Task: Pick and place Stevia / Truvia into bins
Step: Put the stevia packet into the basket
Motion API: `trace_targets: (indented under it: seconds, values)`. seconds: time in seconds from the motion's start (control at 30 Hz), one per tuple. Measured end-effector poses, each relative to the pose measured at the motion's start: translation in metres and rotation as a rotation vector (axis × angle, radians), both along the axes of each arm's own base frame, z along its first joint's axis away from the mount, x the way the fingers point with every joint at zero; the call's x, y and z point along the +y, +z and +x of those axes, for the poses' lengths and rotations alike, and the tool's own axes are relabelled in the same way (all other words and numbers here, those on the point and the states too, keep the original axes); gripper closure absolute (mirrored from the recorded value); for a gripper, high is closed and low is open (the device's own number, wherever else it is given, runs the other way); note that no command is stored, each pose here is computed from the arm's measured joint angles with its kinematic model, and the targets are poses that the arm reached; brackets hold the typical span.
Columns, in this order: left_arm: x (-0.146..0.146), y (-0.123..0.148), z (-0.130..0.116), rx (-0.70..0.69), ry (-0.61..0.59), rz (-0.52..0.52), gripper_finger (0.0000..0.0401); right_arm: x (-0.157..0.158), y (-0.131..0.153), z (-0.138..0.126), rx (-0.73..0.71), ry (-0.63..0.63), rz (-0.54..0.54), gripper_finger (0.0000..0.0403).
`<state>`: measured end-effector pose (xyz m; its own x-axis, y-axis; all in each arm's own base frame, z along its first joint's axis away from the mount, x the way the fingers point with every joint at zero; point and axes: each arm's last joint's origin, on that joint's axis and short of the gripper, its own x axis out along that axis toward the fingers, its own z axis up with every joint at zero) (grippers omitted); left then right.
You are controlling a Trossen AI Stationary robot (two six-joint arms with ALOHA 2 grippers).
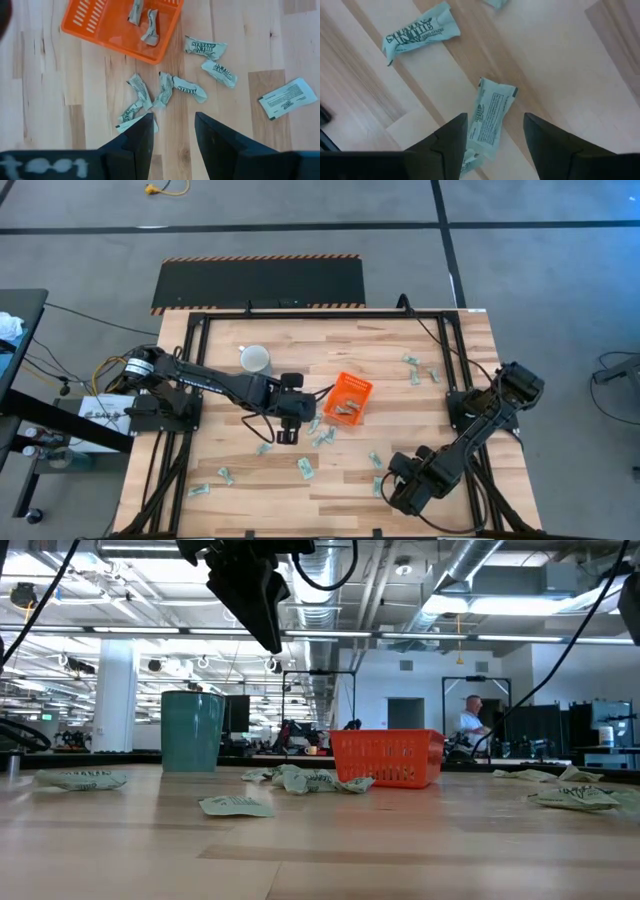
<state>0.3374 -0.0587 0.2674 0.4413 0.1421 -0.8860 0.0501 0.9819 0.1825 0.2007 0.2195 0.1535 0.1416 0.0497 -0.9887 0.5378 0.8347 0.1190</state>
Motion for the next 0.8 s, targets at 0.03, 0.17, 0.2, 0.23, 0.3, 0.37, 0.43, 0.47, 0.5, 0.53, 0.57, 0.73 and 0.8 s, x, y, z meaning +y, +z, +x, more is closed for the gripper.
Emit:
trace_targets:
  seconds: [0.03, 0.17, 0.2, 0.23, 0.3, 0.37, 0.43, 0.47, 0.5, 0.53, 0.57, 0.73, 0.8]
  values:
    - [0.0, 0.0, 0.0, -0.002, -0.001, 0.0, 0.0267, 0.0, 0.0, 0.0, -0.001, -0.003, -0.001, 0.0218]
    - [-0.001, 0.0, 0.0, -0.005, 0.003, 0.017, 0.0267, 0.0, 0.0, 0.0, -0.004, -0.004, -0.003, 0.0232]
    - [-0.002, 0.0, 0.0, -0.006, 0.004, 0.019, 0.0267, 0.0, 0.0, 0.0, -0.004, -0.004, -0.003, 0.0236]
    - [-0.003, -0.002, 0.0, -0.011, 0.004, 0.018, 0.0267, 0.0, 0.0, 0.0, -0.003, -0.005, -0.003, 0.024]
    - [-0.003, -0.01, -0.001, -0.008, 0.002, 0.018, 0.0267, 0.0, 0.0, 0.0, -0.003, -0.011, -0.002, 0.0248]
    - [-0.002, -0.018, -0.004, 0.02, 0.005, 0.023, 0.0267, 0.001, 0.0, 0.0, -0.008, -0.013, 0.004, 0.0254]
    - [-0.002, -0.025, -0.006, 0.036, 0.012, 0.023, 0.0267, 0.001, 0.0, 0.001, -0.009, -0.026, 0.009, 0.0258]
    - [-0.001, -0.029, -0.007, 0.037, 0.015, 0.02, 0.0267, 0.001, 0.0, 0.001, -0.009, -0.031, 0.01, 0.0259]
    - [-0.001, -0.033, -0.007, 0.038, 0.017, 0.017, 0.0267, 0.001, 0.0, 0.0, -0.011, -0.03, 0.013, 0.026]
    - [-0.001, -0.035, -0.008, 0.04, 0.017, 0.017, 0.0267, 0.002, 0.0, 0.0, -0.014, -0.028, 0.016, 0.026]
    - [-0.001, -0.036, -0.009, 0.043, 0.017, 0.017, 0.0267, 0.003, 0.0, 0.0, -0.017, -0.027, 0.019, 0.026]
    - [-0.001, -0.037, -0.01, 0.042, 0.021, 0.015, 0.0267, 0.004, 0.0, 0.0, -0.022, -0.034, 0.027, 0.0255]
    - [-0.001, -0.037, -0.01, 0.039, 0.022, 0.02, 0.0267, 0.004, 0.0, 0.001, -0.026, -0.034, 0.031, 0.0252]
